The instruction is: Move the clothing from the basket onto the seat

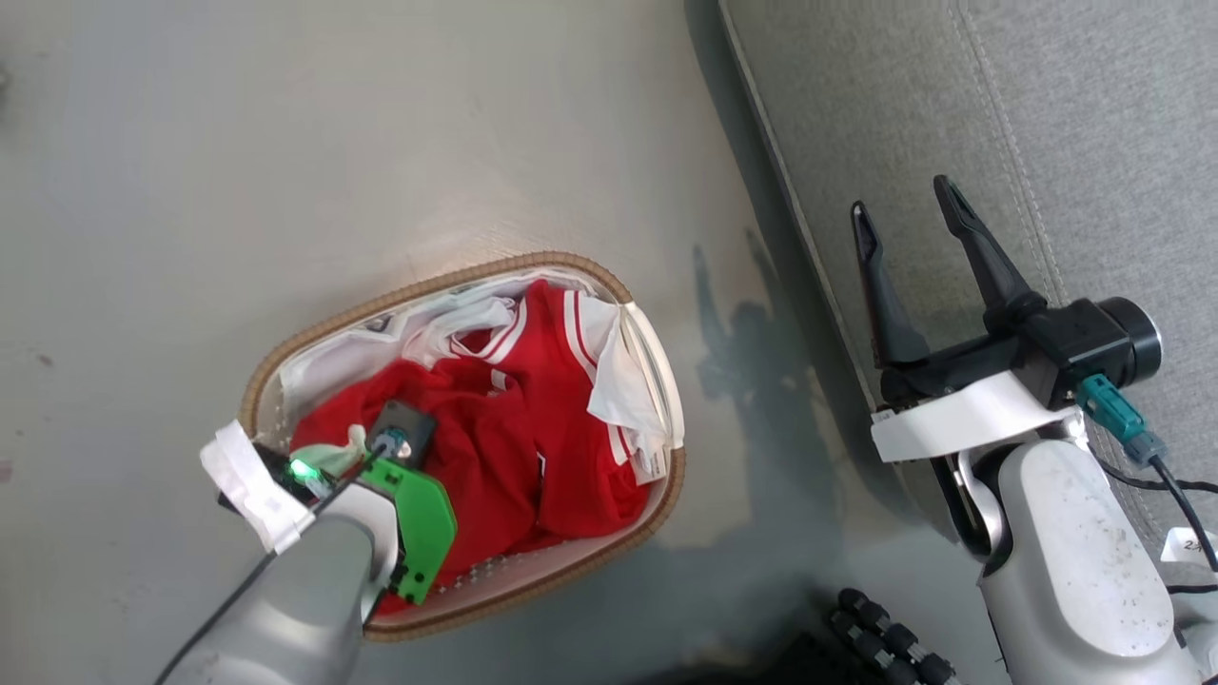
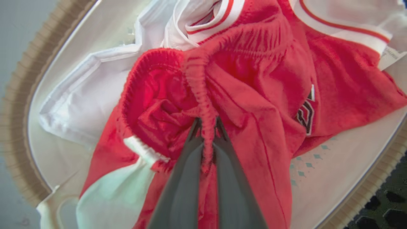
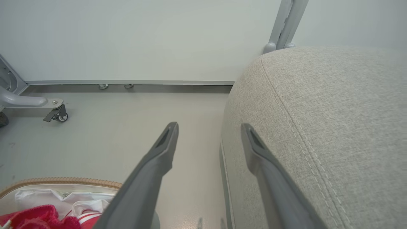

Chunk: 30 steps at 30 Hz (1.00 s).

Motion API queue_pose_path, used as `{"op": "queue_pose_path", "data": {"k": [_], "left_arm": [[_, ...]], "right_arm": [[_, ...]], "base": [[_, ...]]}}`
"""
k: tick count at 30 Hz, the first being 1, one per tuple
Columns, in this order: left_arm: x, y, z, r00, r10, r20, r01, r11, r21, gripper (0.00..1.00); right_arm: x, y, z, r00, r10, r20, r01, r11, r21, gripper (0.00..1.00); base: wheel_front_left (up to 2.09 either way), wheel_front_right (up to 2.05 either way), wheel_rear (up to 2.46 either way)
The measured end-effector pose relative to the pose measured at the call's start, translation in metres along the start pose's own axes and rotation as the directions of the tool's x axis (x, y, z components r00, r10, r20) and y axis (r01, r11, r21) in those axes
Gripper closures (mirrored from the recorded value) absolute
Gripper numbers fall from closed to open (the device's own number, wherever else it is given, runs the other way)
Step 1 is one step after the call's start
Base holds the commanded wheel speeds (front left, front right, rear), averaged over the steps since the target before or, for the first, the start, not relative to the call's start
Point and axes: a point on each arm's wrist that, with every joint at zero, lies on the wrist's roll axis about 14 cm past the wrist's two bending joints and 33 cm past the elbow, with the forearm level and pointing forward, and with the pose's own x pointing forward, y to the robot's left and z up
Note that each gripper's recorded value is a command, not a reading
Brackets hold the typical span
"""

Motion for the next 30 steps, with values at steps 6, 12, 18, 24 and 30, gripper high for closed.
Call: {"op": "queue_pose_path", "data": {"k": [6,12,18,24,30], "left_arm": [[-0.025,-0.011,0.021,0.993,0.012,0.121,-0.011,1.000,-0.003,1.00],[-0.056,-0.020,0.054,0.963,0.030,0.267,-0.035,0.999,0.016,1.00],[-0.099,-0.027,0.102,0.890,0.060,0.452,-0.061,0.998,-0.013,1.00],[-0.154,-0.022,0.140,0.799,0.084,0.596,-0.148,0.987,0.059,1.00],[-0.212,-0.021,0.190,0.705,0.066,0.706,-0.274,0.944,0.185,1.00]], "right_arm": [[-0.013,0.002,0.016,1.000,0.001,0.025,-0.001,1.000,-0.019,0.00],[-0.031,0.007,0.032,0.999,0.008,0.053,-0.006,1.000,-0.028,0.00],[-0.055,0.011,0.049,0.996,0.008,0.087,-0.007,1.000,-0.020,0.00],[-0.077,0.022,0.070,0.989,0.032,0.142,-0.030,0.999,-0.018,0.00],[-0.095,0.033,0.092,0.978,0.061,0.202,-0.055,0.998,-0.034,0.00]], "base": [[0.00,0.00,0.00],[0.00,0.00,0.00],[0.00,0.00,0.00],[0.00,0.00,0.00],[0.00,0.00,0.00]]}}
